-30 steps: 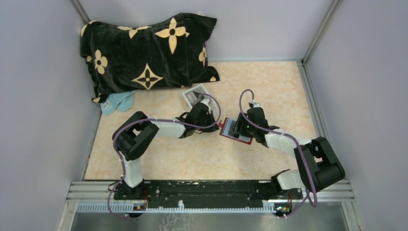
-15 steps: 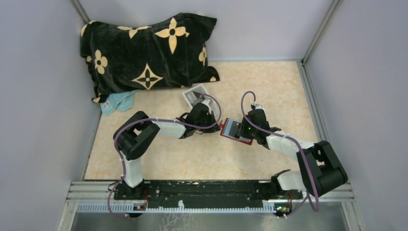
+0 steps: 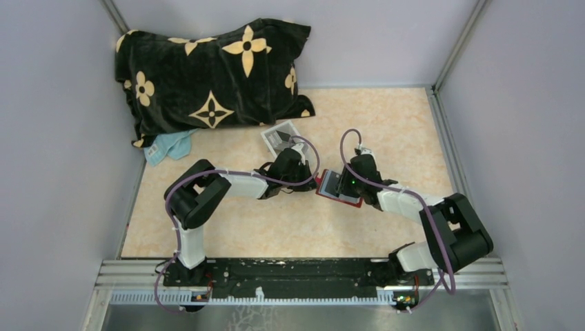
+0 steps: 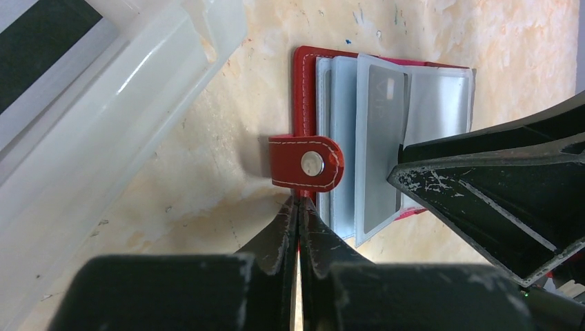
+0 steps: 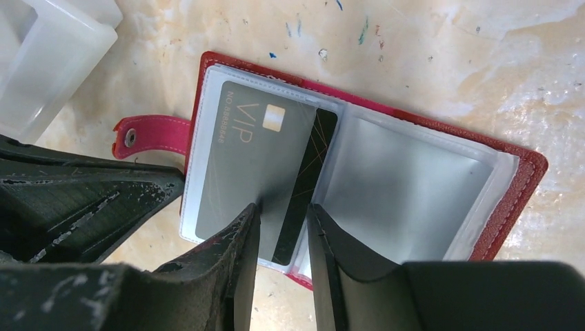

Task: Put the credit cards into the card holder
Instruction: Insert the credit card into the card holder.

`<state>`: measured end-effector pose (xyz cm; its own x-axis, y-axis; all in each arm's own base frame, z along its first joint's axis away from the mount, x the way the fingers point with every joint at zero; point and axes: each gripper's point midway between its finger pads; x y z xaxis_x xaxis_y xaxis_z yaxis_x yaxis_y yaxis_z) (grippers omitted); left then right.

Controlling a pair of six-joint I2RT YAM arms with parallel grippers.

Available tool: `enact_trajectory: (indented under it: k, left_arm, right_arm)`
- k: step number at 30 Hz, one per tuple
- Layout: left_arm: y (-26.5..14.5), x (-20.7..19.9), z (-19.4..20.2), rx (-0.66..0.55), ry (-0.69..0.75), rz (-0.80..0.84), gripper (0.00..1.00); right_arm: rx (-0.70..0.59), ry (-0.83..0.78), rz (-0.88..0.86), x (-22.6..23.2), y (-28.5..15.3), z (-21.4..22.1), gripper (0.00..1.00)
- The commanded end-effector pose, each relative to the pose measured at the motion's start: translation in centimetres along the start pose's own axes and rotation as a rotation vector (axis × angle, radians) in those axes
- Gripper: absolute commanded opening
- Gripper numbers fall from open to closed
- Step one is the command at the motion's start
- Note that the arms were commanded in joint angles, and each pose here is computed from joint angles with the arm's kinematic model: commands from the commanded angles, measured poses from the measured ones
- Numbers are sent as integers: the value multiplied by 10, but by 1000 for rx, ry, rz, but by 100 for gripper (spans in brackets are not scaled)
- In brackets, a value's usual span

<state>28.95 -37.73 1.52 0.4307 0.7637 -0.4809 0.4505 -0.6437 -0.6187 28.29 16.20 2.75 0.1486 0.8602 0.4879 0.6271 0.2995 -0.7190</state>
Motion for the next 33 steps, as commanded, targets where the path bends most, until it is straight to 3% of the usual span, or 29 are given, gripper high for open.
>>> enact_trajectory:
  k: [1,20,33]
  left_arm:
    - [-21,75,132,413,11,-249,6]
    - [-24,74,133,410,12,-260,5]
    - [-44,69,100,312,10,-317,25]
  right_arm:
    - [-30,-5,-65,29,1,-12,32]
    - [-28,-47,-94,57,1,-12,35]
    - [-131,-118,-25,52,-30,-41,47]
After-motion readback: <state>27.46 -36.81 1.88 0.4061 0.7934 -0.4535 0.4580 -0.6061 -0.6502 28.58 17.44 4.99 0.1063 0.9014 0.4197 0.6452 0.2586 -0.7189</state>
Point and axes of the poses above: each gripper's point midway between its finger pads, its own y axis out along the fingers, its own x axis along the line the jaws close on, z = x × y, and after that the axes turned 8 degrees about y, right-handed
